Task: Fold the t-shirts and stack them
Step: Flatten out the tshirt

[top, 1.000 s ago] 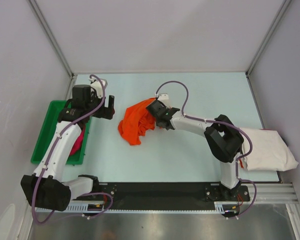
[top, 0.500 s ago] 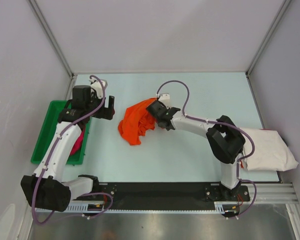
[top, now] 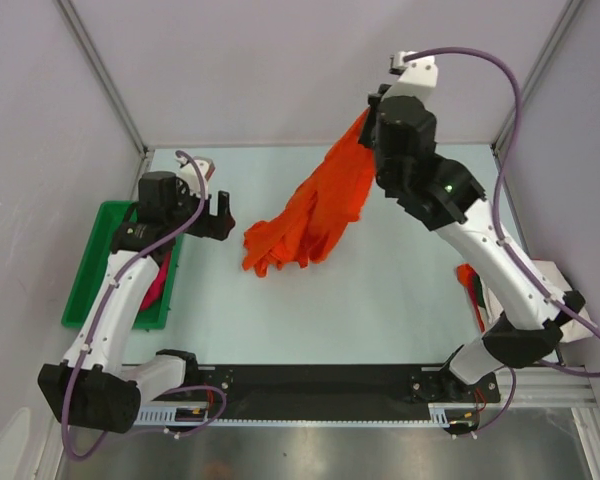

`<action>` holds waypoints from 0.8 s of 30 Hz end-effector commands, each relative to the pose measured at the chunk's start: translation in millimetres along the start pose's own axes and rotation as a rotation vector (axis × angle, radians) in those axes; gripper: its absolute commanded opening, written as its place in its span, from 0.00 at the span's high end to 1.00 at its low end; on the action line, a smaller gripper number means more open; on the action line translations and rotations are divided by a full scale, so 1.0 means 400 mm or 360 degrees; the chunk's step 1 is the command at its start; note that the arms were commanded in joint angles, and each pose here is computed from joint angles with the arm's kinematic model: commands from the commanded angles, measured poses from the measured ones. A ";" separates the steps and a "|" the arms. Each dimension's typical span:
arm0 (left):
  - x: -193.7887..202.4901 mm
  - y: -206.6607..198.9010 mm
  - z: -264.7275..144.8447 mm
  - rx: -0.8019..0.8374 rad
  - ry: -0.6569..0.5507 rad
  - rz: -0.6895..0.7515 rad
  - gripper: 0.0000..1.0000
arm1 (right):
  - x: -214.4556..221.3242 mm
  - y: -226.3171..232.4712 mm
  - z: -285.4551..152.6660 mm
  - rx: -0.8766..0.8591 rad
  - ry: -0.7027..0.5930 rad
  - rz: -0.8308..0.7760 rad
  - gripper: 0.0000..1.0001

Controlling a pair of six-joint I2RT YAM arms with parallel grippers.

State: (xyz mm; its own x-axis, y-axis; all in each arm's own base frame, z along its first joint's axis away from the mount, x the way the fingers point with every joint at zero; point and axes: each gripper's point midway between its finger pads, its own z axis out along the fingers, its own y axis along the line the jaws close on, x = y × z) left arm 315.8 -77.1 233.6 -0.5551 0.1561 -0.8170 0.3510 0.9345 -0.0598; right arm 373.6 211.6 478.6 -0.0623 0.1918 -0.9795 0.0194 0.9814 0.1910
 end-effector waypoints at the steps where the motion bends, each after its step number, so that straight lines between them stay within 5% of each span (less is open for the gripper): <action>1: -0.033 -0.058 -0.007 0.0204 -0.0125 -0.0047 0.09 | 0.020 -0.039 0.022 0.0115 0.0034 -0.0168 1.00; 13: 0.120 -0.129 0.113 0.0523 0.0160 -0.0186 0.12 | 0.167 -0.024 0.035 0.0125 0.0215 -0.0282 1.00; 24: 0.261 -0.280 0.146 0.0734 0.0409 0.0249 0.17 | 0.297 -0.029 0.069 0.0156 0.0349 -0.0319 1.00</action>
State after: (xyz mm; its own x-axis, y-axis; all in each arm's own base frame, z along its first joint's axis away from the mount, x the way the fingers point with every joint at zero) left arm 270.2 -174.1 139.5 -0.6385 0.3331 -0.6938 0.6493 0.7171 -0.2533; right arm 388.8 220.6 364.2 -0.2919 -0.0417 -0.9556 0.0641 0.9960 -0.0630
